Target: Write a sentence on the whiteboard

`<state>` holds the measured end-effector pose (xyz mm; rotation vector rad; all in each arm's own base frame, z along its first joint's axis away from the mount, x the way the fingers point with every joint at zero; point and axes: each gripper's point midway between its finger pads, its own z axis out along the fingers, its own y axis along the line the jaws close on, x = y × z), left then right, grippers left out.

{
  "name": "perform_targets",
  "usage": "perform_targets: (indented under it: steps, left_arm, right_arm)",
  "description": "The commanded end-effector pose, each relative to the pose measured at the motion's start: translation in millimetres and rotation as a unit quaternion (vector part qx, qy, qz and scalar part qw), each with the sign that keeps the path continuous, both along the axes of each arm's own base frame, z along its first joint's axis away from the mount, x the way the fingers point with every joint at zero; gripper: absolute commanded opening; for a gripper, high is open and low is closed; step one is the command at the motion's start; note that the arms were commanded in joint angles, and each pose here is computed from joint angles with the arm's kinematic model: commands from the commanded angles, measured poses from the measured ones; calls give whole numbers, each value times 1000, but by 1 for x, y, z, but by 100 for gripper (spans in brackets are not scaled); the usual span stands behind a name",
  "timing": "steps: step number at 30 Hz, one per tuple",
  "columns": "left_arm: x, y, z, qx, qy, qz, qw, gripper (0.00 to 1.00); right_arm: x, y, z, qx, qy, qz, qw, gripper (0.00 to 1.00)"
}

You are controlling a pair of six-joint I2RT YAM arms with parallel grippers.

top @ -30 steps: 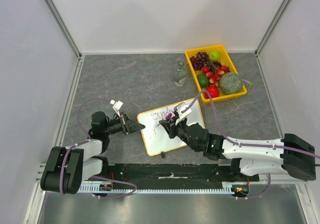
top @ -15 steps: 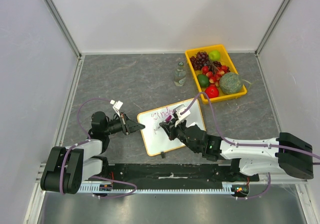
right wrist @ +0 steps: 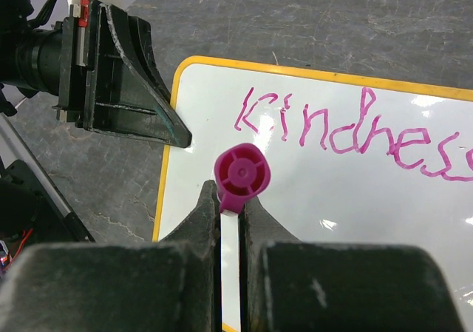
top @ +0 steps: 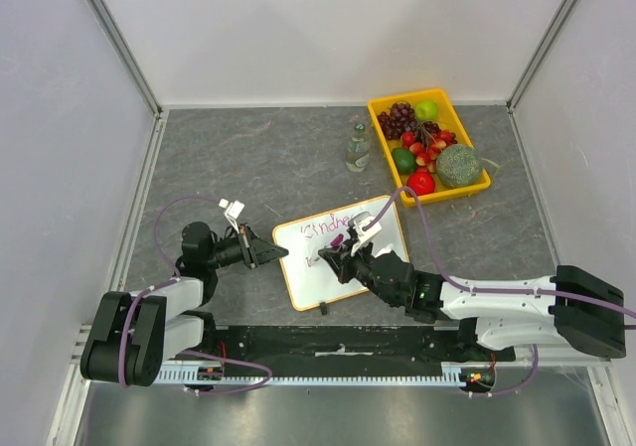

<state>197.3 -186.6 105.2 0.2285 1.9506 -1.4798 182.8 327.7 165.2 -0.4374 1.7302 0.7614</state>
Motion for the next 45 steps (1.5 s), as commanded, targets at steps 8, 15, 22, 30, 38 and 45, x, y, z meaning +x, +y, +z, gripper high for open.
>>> perform_targets:
  steps: [8,15,22,30,38,45]
  left_arm:
    - [4,0,3,2,-12,2,1000,2]
    - [4,0,3,2,-12,2,1000,2]
    - [4,0,4,2,-13,2,1000,2]
    - [4,0,4,2,-13,2,1000,2]
    - [4,0,3,2,-12,2,1000,2]
    - [4,0,4,2,-13,1,1000,2]
  right_arm:
    - [9,-12,-9,-19,0,-32,999,0]
    - [16,-12,5,-6,-11,-52,999,0]
    - [20,-14,9,2,-13,-62,998,0]
    - [25,-17,16,21,-13,-74,997,0]
    - [30,-25,18,33,-11,-88,995,0]
    - [27,-27,10,12,-6,-75,997,0]
